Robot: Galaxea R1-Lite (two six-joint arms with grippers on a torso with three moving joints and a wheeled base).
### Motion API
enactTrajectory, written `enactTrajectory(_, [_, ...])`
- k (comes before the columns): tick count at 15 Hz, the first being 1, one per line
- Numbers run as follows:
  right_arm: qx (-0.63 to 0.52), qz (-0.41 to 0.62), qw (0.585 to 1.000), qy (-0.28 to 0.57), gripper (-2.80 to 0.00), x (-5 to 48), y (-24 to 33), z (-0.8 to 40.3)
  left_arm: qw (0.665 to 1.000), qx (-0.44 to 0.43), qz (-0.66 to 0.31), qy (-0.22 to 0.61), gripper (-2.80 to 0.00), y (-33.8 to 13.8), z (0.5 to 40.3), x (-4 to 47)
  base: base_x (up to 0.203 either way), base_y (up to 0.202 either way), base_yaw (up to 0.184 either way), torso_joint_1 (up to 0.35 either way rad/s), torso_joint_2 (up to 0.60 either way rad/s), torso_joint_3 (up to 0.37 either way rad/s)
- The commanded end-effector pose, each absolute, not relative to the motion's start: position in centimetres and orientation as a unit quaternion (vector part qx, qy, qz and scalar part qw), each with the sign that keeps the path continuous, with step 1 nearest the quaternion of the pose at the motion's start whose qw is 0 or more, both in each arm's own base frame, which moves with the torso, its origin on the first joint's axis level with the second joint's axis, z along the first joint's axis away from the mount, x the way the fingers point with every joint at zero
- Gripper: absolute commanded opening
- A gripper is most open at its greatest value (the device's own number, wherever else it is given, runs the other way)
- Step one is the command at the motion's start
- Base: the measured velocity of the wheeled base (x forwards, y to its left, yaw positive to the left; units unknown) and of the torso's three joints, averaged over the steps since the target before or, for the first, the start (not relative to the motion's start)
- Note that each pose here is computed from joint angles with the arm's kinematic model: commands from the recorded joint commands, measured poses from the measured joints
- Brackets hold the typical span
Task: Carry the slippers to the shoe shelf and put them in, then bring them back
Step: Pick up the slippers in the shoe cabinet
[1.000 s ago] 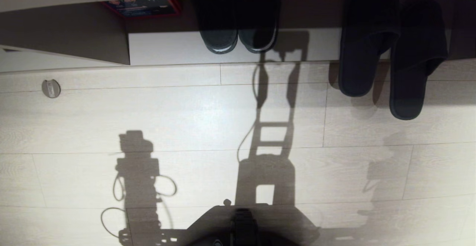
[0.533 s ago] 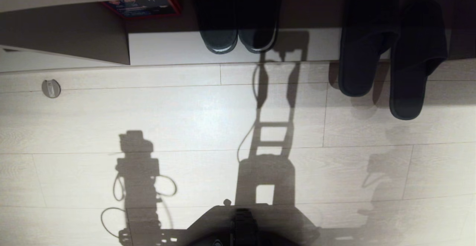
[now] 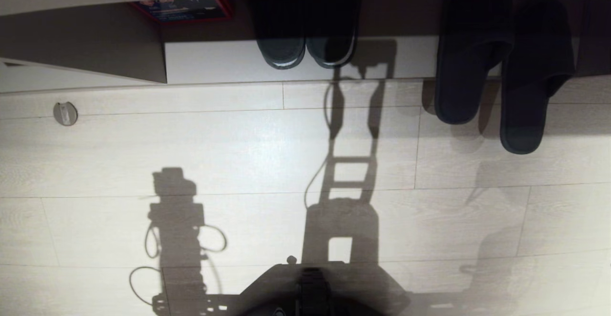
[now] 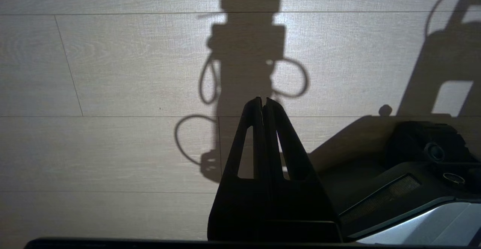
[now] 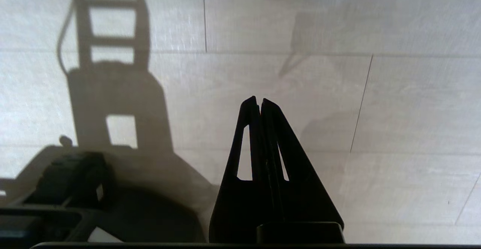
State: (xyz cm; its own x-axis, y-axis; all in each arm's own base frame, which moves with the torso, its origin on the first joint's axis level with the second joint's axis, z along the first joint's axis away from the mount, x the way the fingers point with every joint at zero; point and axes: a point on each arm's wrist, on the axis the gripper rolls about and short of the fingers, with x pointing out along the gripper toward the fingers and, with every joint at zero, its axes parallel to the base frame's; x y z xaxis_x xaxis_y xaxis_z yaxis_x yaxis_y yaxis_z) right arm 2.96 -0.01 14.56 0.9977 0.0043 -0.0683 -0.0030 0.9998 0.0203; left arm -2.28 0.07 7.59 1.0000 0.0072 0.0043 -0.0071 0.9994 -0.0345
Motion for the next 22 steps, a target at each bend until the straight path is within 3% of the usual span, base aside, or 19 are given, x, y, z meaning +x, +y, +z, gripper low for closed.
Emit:
enactTrajectory(1, [0.012,0.001,0.994,0.107,-2.8,4.2,-0.1,12.6,1.0,-0.018,0.004,-0.002,-2.8,0.1,7.6,-2.3,0.0,0.0,0.0,0.0,0.0,0.0])
enactTrajectory(3, [0.001,0.002,0.99,0.138,-2.8,5.0,-0.1,10.5,1.0,-0.018,0.004,-0.002,-2.8,0.1,7.6,-2.3,0.0,0.0,0.0,0.0,0.0,0.0])
enactTrajectory(13, [-0.093,-0.026,0.991,-0.093,-2.8,13.0,-1.0,15.6,1.0,-0.018,0.004,-0.002,-2.8,0.1,7.6,-2.3,0.0,0.0,0.0,0.0,0.0,0.0])
enactTrajectory(22, [-0.09,-0.062,0.994,-0.031,-2.8,14.8,-1.9,14.0,1.0,-0.018,0.004,-0.002,-2.8,0.1,7.6,-2.3,0.0,0.0,0.0,0.0,0.0,0.0])
